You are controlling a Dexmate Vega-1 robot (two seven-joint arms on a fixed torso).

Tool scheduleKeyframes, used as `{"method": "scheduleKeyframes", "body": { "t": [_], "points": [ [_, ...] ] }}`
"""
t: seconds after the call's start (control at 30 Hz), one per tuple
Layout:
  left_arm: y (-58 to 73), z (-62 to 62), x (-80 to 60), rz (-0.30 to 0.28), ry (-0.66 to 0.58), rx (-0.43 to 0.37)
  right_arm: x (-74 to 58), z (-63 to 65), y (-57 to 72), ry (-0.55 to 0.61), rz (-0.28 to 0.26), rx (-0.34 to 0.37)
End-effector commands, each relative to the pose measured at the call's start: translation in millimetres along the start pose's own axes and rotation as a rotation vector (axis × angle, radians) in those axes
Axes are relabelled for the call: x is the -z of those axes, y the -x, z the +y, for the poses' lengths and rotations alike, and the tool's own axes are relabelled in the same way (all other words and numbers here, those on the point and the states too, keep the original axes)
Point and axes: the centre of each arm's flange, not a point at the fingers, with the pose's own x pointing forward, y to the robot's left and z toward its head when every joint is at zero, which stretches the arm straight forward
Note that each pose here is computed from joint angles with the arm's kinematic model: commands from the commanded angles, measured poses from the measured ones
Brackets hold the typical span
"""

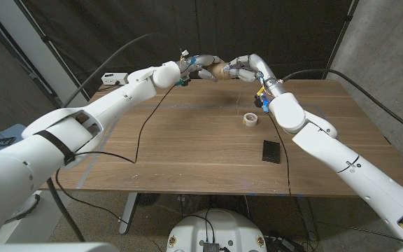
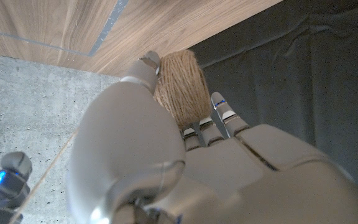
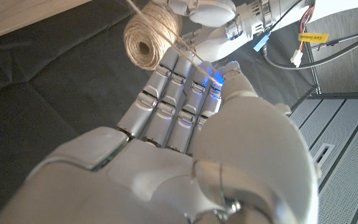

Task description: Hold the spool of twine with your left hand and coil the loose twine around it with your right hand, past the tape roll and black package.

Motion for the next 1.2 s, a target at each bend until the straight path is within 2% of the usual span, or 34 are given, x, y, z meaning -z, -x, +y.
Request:
{"method": "scheduleKeyframes", "body": {
  "t": [0.03,0.43,1.2],
  "points": [
    [0.8,-7.2,-2.3,-0.003,-0.003,0.016,-10.1,-5.4,-8.4,0.006,-0.035,0.016],
    [-0.9,-11.2,-2.0,-0.007,0.006,0.023,-14.4,-9.1,-17.3,0.002,-0.047,0.021],
    [-3.9,-20.4,-11.8,-0.029,0.025,0.030,-28.5,-17.1,-35.4,0.035,-0.097,0.034]
  ]
}}
